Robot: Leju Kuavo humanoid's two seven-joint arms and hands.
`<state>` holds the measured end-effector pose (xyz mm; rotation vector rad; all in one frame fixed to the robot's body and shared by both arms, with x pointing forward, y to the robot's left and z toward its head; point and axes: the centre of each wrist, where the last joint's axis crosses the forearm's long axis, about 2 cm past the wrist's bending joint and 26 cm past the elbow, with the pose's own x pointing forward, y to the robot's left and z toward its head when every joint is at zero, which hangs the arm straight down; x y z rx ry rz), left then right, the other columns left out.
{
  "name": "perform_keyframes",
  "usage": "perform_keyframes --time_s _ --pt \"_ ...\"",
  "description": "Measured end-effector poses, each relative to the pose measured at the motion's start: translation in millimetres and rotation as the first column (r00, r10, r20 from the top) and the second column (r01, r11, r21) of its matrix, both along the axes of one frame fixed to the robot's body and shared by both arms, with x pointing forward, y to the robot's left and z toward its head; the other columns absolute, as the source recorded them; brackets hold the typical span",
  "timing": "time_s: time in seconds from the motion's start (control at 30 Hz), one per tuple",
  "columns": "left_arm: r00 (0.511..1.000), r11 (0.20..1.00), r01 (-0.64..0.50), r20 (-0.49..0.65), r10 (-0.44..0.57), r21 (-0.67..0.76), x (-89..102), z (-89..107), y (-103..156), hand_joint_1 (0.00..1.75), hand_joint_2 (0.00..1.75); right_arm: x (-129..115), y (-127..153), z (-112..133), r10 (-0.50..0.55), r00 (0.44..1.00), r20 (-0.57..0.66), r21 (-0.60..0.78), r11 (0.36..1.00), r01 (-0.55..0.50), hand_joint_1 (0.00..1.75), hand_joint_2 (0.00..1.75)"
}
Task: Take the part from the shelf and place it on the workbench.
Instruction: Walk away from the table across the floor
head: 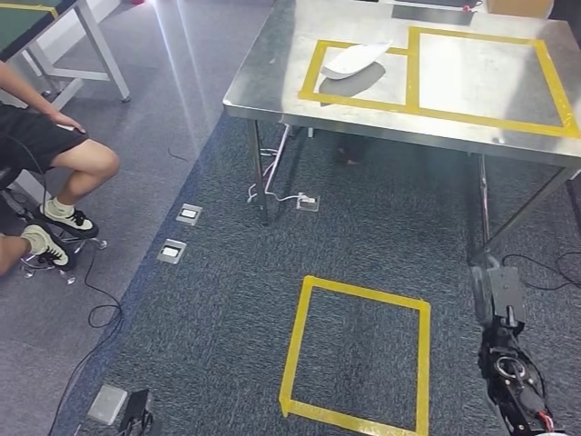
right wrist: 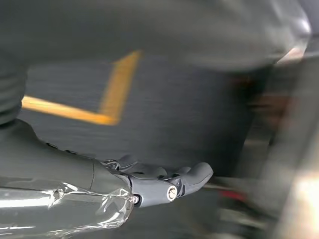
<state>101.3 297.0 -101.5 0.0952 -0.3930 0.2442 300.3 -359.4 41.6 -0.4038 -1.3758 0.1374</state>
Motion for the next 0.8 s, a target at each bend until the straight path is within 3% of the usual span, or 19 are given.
perform_keyframes --time_s 0.13,0.33,0.8 --pt "1.0 1.0 0.007 -0.003 -0.007 0.006 -1.0 -0.2 0 0.0 0.0 -39 -11 -49 -0.07 0.953 -0.296 0.002 0.997 0.073 0.0 1.75" --pt "1.0 1.0 0.016 -0.002 -0.016 0.009 6.0 1.4 2 0.0 0.0 -101 -7 -97 -0.106 0.785 -0.61 -0.014 0.992 0.123 0.0 1.75" --pt "1.0 1.0 0.018 0.002 -0.018 0.015 14.8 3.6 4 0.0 0.0 -165 2 -129 -0.132 0.573 -0.809 -0.026 0.982 0.19 0.0 1.75"
